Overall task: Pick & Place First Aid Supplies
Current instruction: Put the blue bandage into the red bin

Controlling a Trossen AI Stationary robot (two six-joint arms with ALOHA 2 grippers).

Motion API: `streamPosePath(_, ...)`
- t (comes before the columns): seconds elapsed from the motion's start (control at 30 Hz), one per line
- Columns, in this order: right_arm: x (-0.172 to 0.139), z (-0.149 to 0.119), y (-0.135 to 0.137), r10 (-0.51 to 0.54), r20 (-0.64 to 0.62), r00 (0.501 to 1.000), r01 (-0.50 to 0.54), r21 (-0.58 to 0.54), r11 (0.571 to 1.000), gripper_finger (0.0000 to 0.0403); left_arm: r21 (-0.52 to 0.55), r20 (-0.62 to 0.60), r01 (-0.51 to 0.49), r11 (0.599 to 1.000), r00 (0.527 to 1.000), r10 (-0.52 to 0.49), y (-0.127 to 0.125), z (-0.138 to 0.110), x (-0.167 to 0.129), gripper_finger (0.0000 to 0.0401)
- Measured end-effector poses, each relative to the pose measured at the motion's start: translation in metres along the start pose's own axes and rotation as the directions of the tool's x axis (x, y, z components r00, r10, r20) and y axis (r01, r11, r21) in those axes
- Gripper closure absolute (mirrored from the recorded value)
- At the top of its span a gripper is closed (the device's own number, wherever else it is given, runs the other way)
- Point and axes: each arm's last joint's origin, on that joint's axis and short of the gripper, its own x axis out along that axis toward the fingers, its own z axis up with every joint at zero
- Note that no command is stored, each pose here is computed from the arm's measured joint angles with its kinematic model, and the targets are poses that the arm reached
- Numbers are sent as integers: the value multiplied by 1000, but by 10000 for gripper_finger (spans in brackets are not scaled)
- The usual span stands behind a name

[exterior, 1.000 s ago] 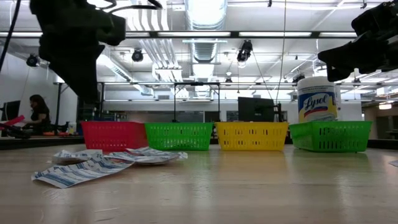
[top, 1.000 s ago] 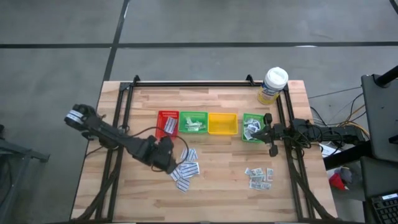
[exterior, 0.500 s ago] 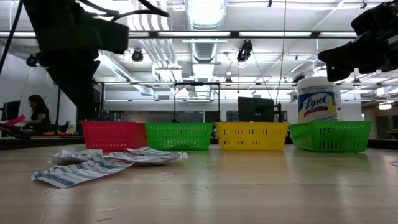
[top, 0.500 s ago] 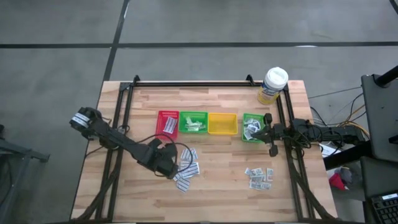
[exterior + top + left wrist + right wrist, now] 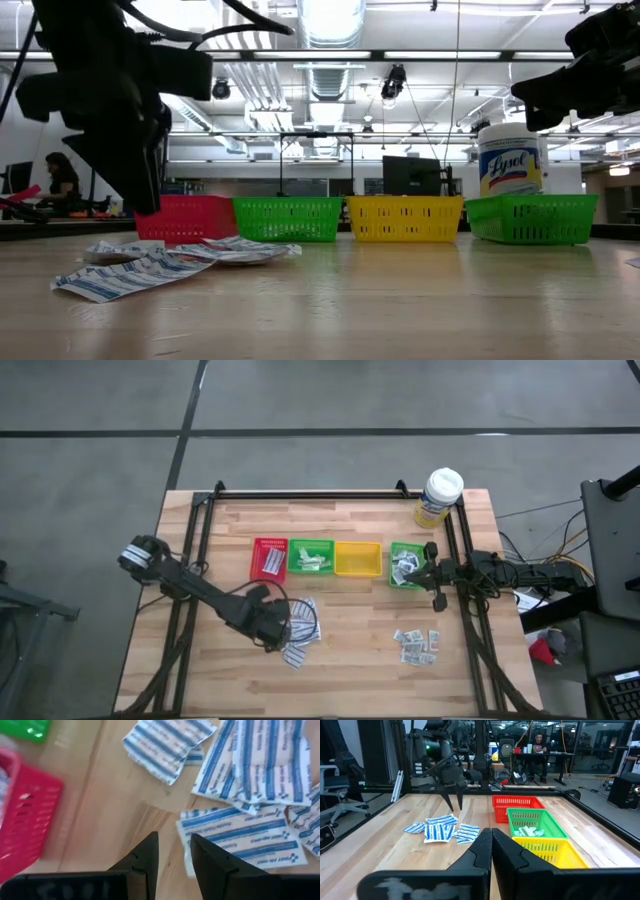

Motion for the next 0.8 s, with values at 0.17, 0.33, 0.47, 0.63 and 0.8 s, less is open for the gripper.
streamPosePath(0.17, 0, 0, 0, 0, 0, 1000, 0, 0, 1000, 394, -18, 5, 6, 1000, 1000, -6, 1, -3, 6, 293)
streamPosePath(0.33, 0, 0, 0, 0, -1, 1000, 0, 0, 1000, 394, -49, -6, 40, 998, 999, -40, 1, -6, 11, 293)
streamPosePath(0.47, 0, 0, 0, 0, 0, 1000, 0, 0, 1000, 394, -64, -2, 65, 996, 998, -65, 3, -8, 18, 293)
streamPosePath(0.63, 0, 0, 0, 0, 0, 1000, 0, 3, 1000, 394, -83, -6, 55, 995, 998, -55, 8, -6, 21, 293)
streamPosePath(0.8, 0, 0, 0, 0, 0, 1000, 0, 3, 1000, 394, -109, -15, 73, 991, 997, -76, 12, -3, 25, 293)
